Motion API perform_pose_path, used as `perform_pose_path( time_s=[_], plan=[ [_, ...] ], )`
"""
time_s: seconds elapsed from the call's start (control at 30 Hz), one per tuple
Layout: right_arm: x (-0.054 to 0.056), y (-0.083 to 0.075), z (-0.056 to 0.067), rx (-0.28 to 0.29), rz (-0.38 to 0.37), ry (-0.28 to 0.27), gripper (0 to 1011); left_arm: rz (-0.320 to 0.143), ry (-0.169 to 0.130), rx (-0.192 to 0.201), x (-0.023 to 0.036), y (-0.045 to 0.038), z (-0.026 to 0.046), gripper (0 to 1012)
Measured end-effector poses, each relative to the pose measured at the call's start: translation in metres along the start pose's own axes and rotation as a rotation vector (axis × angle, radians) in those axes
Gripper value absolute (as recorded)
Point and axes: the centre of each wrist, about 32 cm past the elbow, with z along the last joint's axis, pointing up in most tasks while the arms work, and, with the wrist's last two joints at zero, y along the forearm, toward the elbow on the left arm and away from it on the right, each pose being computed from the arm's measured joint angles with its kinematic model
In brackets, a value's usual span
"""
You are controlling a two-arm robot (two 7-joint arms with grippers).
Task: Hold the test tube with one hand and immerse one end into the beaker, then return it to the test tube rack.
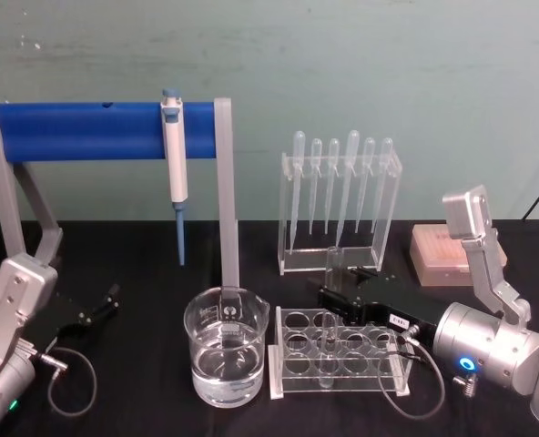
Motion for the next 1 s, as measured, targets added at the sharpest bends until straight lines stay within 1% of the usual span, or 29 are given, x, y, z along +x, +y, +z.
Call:
perform_pose_path(
  time_s=[0.07,0.13,0.2,0.23,0.27,0.3,0.33,0.37,0.43,0.6,0.7,0.73,0.83,0.87,0.93,0.97,1.0],
  plan=[
    [0.000,0.000,0.000,0.001,-0.003,-0.003,565,0.000,0.000,0.000,0.0000,0.0000,0.0000,1000],
    [-0.001,-0.001,0.001,0.002,-0.004,-0.006,459,0.000,0.000,0.000,0.0000,0.0000,0.0000,1000],
    [-0.001,-0.002,0.001,0.005,-0.004,-0.008,448,0.000,0.000,0.000,0.0000,0.0000,0.0000,1000],
    [-0.002,-0.003,0.002,0.007,-0.004,-0.011,381,0.000,0.000,0.000,0.0000,0.0000,0.0000,1000],
    [-0.002,-0.003,0.002,0.009,-0.003,-0.013,362,0.000,0.000,0.000,0.0000,0.0000,0.0000,1000],
    [-0.003,-0.004,0.003,0.012,-0.003,-0.016,317,0.000,0.000,0.000,0.0000,0.0000,0.0000,1000],
    [-0.003,-0.005,0.003,0.013,-0.003,-0.017,317,0.000,0.000,0.000,0.0000,0.0000,0.0000,1000],
    [-0.003,-0.005,0.004,0.015,-0.005,-0.017,260,0.000,0.000,0.000,0.0000,0.0000,0.0000,1000],
    [-0.004,-0.006,0.004,0.017,-0.005,-0.019,225,0.000,0.000,0.000,0.0000,0.0000,0.0000,1000],
    [-0.007,-0.010,0.010,0.037,-0.005,-0.035,224,0.000,0.000,0.000,0.0000,0.0000,0.0000,1000],
    [-0.013,-0.015,0.017,0.060,-0.002,-0.065,224,0.000,0.000,0.000,0.0000,0.0000,0.0000,1000],
    [-0.015,-0.018,0.022,0.074,0.001,-0.086,225,0.000,0.000,0.000,0.0000,0.0000,0.0000,1000],
    [-0.020,-0.021,0.029,0.094,0.004,-0.124,225,0.000,0.000,0.000,0.0000,0.0000,0.0000,1000],
    [-0.023,-0.023,0.034,0.105,0.009,-0.148,224,0.000,0.000,0.000,0.0000,0.0000,0.0000,1000],
    [-0.026,-0.025,0.039,0.116,0.012,-0.180,224,0.000,0.000,0.000,0.0000,0.0000,0.0000,1000],
    [-0.029,-0.027,0.045,0.125,0.015,-0.214,224,0.000,0.000,0.000,0.0000,0.0000,0.0000,1000],
    [-0.030,-0.028,0.049,0.129,0.016,-0.229,225,0.000,0.000,0.000,0.0000,0.0000,0.0000,1000]
  ],
)
